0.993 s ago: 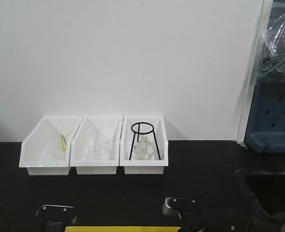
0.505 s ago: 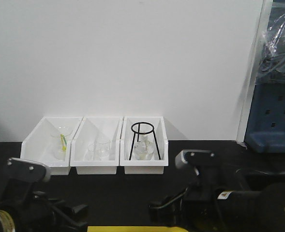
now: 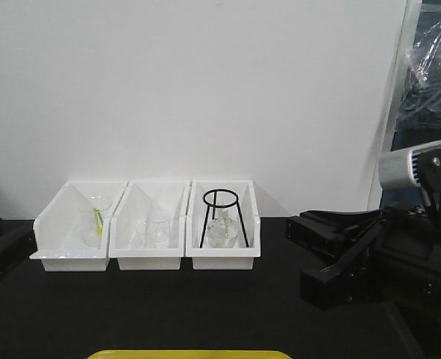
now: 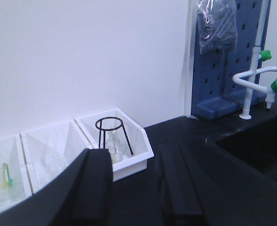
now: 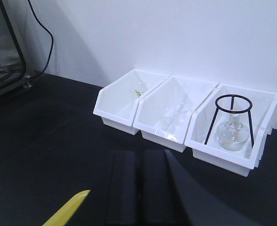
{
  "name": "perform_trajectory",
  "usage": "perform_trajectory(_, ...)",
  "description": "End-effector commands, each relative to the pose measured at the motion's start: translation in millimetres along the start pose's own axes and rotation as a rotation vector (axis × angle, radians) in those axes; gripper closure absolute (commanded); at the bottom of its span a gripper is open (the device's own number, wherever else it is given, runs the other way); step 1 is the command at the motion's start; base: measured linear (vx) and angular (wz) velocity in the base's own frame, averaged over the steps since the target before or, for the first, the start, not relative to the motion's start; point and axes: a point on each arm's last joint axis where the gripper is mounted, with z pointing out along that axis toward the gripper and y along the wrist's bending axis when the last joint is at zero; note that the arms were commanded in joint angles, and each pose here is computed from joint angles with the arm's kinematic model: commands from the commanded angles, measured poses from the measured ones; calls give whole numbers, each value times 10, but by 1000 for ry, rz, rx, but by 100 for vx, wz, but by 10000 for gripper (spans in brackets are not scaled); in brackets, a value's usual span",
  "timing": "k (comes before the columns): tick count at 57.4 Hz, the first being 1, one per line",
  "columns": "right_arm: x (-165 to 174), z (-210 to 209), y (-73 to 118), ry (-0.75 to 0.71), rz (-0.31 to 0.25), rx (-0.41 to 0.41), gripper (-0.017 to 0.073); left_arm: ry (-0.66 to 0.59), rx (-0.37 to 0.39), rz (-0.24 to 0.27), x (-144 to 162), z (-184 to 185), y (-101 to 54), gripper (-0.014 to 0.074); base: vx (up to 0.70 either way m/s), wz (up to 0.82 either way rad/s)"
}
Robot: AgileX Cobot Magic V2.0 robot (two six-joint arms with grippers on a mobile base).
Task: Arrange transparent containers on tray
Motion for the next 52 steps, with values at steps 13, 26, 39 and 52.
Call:
perform_trajectory(13,-185,-85,-13,-96,-1,30,446,-122,10,8,-193,-84,-16,316,0,0)
perform_trajectory(26,-185,-85,-13,-96,-1,30,446,-124,10,9,-194,-84,-16,353,0,0)
perform_trajectory(39,-185,-85,-13,-96,-1,30,446,-100,-28,30,6,-291,40,403,0,0)
perform_trajectory(52,-185,-85,-13,-96,-1,30,446,-113,-191,35,701,-821,190,593,0,0)
